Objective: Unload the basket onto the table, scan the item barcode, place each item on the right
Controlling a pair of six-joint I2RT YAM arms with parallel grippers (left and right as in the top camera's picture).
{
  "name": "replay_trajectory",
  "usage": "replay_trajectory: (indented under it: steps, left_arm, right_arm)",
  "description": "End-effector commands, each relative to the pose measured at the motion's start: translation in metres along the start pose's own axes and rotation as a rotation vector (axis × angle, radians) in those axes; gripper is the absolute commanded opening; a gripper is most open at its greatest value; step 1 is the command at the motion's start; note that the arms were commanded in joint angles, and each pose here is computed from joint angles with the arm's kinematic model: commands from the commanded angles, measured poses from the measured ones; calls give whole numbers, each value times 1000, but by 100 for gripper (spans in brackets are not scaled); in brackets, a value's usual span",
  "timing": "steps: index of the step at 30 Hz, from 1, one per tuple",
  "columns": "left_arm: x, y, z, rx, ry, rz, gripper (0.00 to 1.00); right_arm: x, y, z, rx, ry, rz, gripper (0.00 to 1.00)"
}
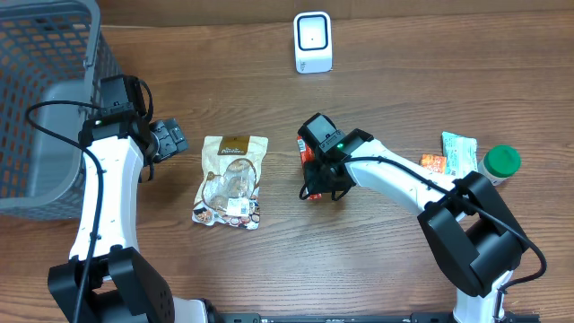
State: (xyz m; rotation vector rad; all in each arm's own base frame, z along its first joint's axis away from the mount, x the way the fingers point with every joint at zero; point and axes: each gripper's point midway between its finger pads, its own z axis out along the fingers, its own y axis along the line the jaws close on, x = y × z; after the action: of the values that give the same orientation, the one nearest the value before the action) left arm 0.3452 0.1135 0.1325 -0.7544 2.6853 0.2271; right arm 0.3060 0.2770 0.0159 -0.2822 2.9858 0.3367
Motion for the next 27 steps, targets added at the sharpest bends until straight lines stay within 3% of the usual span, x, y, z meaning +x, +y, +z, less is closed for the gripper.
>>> replay_trajectory:
  steps: [1,12,27]
  left_arm:
    - [-3,1,-4,-9,-16,11,100]
    - [-3,1,-4,-9,-16,11,100]
    - [-3,1,-4,-9,-16,11,100]
  right_arm:
    - [-8,-1,-6,22,-44,-11,38]
    - [-7,-17,4,109,-40,-9,37]
    - [-5,8,6,-8,-25,-16,36]
